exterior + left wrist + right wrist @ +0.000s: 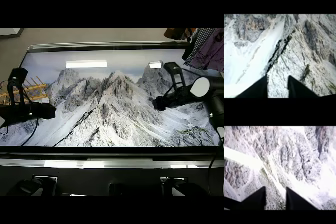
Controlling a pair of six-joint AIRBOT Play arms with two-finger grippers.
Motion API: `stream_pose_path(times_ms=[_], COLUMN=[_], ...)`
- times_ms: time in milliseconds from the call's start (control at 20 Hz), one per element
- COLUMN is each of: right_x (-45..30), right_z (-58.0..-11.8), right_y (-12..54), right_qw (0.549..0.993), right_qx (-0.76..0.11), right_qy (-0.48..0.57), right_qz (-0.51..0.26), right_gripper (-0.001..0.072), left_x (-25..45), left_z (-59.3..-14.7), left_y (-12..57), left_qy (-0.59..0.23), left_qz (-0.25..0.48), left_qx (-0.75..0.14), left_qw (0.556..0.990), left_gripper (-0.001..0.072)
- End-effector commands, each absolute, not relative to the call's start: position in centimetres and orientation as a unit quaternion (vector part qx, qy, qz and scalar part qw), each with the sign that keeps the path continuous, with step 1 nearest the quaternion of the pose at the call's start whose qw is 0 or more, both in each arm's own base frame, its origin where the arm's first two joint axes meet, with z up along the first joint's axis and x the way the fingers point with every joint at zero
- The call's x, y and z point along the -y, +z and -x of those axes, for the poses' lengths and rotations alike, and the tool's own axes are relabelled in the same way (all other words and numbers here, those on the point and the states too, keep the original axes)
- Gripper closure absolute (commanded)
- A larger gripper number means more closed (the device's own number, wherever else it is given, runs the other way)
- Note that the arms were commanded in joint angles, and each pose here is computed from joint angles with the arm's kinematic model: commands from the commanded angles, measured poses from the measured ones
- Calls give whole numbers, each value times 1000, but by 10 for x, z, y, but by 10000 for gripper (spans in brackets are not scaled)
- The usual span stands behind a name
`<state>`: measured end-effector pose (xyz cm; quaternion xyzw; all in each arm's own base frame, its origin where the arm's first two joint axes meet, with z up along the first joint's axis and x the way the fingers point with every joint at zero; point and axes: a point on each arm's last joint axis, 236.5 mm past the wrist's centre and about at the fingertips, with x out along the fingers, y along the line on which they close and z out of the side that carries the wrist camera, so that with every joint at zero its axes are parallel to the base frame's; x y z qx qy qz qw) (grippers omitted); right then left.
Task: Fold the clothes and pants, and hang the long-sleeved shirts on hangers.
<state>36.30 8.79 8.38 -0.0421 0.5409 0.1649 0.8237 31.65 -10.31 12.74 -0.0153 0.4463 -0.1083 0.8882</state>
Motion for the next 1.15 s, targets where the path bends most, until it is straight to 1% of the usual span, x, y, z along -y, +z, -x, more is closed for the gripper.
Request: stream_pose_path(times_ms=[0,100,1100], right_x=[-93,-94,-94], right_z=[-348,-348,-349], right_y=[67,67,67], right_qw=[806,806,806], right_qx=[-563,-562,-562], right_qy=[176,179,179], right_qz=[50,49,49], right_gripper=[691,690,690], left_x=[98,97,94], left_z=[-314,-319,-319], left_y=[120,123,122], left_qy=[-100,-98,-95], left_qz=[12,9,4], left_qx=[-444,-434,-437], left_qw=[890,896,895], left_gripper=[686,686,685])
